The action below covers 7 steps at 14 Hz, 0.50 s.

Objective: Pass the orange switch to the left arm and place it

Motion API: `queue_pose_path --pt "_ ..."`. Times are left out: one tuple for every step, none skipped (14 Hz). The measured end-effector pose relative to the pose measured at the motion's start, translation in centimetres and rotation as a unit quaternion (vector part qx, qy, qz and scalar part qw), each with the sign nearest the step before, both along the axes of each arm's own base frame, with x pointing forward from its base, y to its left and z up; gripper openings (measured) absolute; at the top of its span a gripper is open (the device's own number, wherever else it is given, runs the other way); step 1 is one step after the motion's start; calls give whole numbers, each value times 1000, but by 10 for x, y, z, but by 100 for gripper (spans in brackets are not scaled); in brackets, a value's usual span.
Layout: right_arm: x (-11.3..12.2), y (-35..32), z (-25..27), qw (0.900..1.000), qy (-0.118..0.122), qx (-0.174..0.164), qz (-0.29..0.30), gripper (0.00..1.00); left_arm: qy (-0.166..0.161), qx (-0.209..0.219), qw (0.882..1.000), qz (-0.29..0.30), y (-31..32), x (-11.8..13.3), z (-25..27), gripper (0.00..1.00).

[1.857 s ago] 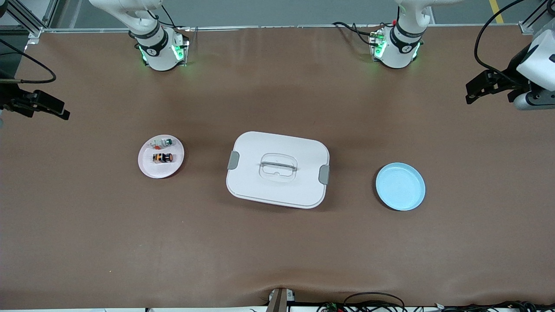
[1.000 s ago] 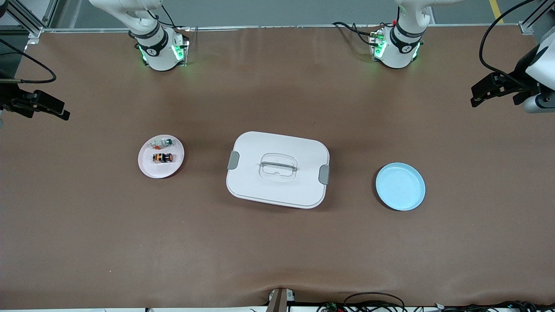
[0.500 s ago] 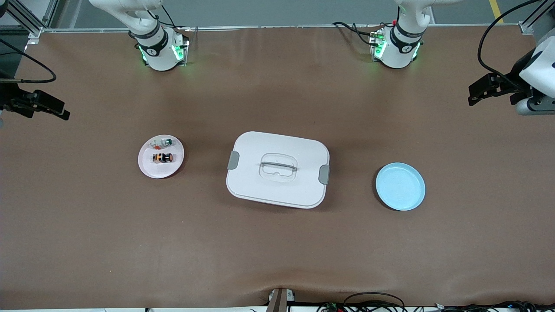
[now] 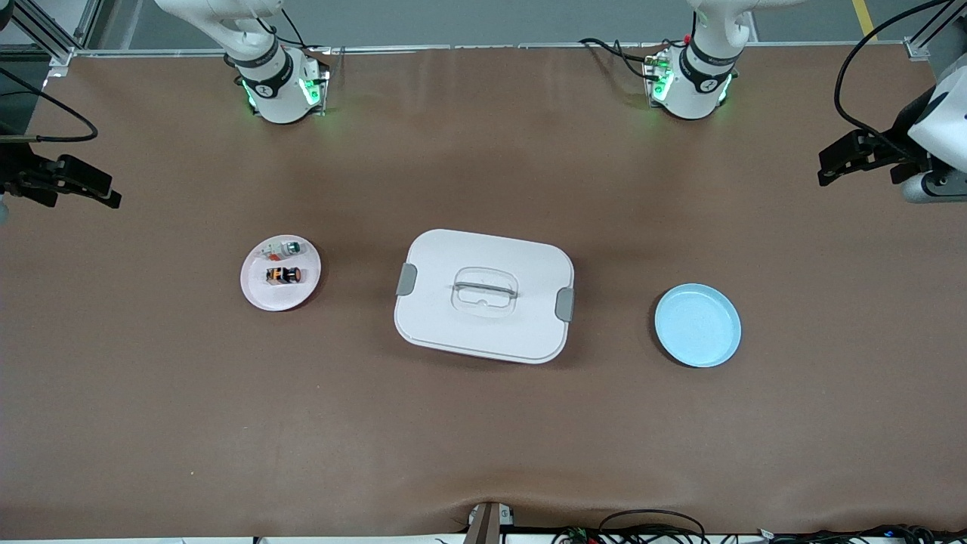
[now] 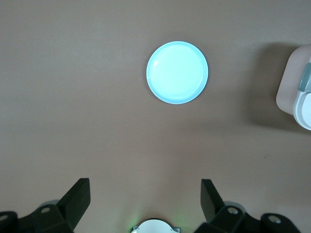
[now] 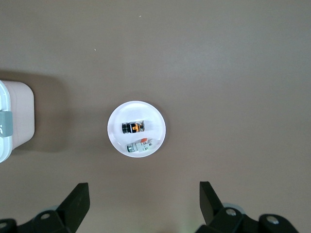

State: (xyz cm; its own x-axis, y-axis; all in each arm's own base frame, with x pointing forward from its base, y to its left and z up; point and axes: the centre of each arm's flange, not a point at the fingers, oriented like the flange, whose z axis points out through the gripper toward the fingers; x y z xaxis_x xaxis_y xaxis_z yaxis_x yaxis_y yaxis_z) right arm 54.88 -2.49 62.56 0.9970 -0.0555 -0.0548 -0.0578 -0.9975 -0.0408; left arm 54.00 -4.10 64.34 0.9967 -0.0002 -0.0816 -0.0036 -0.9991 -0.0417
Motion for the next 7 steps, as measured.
queue_pose_path --pt "0 0 0 1000 -1 0 0 100 -1 0 1000 0 0 0 0 100" --pt "0 0 0 1000 -1 0 0 100 -3 0 1000 0 0 1 -1 100" --pt "0 0 0 1000 -1 0 0 100 -7 0 1000 0 0 2 -3 100" --pt "0 0 0 1000 -1 0 0 100 -11 0 1000 0 0 2 -6 100" --pt "0 0 0 1000 -1 0 0 100 -13 0 1000 1 1 2 -8 100" --pt "0 -1 0 1000 -1 -1 0 100 -13 0 1000 1 1 3 -10 100" --pt "0 -1 0 1000 -1 -1 0 100 -15 0 1000 1 1 3 -10 100"
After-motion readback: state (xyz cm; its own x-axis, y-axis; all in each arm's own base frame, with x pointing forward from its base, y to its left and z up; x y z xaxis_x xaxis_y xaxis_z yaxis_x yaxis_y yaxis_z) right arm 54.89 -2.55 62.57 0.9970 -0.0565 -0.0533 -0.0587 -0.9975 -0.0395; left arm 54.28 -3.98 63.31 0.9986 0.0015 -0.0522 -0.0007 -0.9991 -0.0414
